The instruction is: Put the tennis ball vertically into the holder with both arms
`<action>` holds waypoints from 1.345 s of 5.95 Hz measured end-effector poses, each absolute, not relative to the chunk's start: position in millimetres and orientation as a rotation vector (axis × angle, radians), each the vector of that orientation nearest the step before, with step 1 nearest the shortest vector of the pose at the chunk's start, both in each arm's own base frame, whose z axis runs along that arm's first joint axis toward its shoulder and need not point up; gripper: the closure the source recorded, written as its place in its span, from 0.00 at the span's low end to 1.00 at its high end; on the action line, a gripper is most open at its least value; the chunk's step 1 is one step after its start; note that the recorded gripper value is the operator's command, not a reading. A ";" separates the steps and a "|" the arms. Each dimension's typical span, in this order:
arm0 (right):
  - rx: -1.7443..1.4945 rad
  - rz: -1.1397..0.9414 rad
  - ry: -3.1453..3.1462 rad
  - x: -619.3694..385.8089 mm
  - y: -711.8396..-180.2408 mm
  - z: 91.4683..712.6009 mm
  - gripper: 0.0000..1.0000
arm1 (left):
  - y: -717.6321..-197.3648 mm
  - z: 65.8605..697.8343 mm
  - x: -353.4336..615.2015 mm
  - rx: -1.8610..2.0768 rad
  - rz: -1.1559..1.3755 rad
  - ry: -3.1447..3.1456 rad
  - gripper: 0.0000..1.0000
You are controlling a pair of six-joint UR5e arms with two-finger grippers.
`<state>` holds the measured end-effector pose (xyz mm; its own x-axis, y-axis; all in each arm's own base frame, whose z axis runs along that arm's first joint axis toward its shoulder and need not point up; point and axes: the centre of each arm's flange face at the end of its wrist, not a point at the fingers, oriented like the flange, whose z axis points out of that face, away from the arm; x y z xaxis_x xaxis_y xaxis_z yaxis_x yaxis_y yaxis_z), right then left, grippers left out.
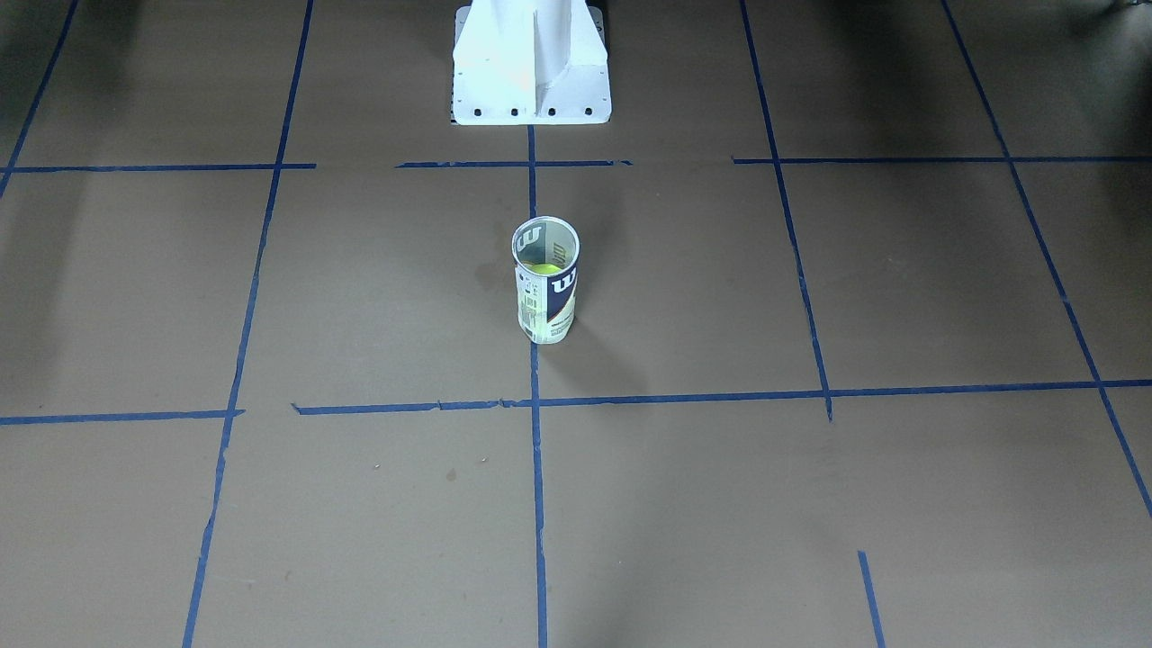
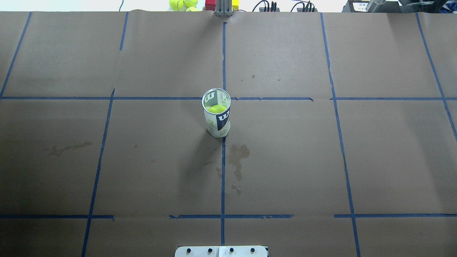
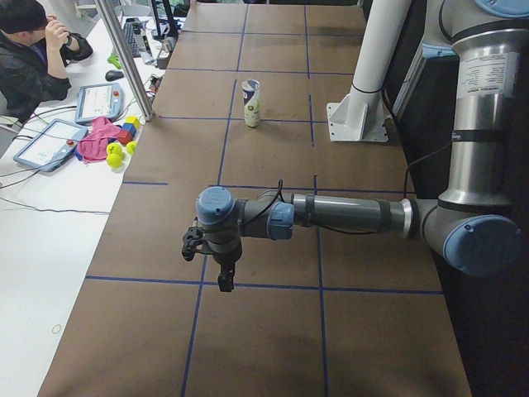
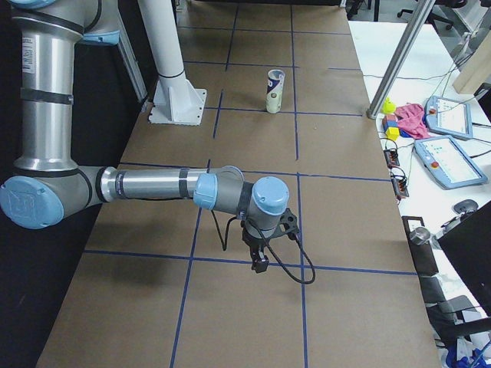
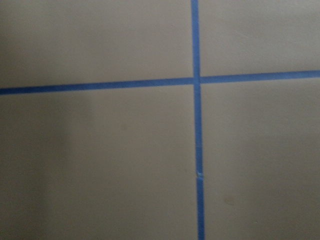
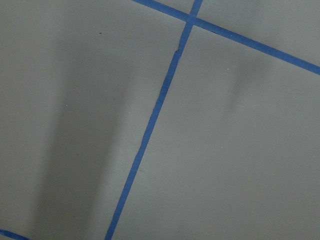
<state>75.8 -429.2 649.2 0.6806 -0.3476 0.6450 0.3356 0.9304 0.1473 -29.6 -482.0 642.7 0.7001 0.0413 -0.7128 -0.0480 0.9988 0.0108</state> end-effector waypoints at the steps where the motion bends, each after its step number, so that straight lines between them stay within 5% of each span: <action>1: 0.016 -0.384 -0.729 75.7 -428.6 650.1 0.00 | -479.3 640.5 -25.8 -0.012 0.052 0.851 0.00; 8: 0.016 -0.382 -0.730 75.6 -428.1 650.4 0.00 | -471.7 647.8 -27.7 -0.021 0.048 0.841 0.00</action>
<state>75.6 -428.1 650.4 0.6794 -0.3459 0.6471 0.3352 0.9308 0.1456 -27.7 -471.7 647.8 0.6659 0.0343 -0.7453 -0.0510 0.9987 0.0004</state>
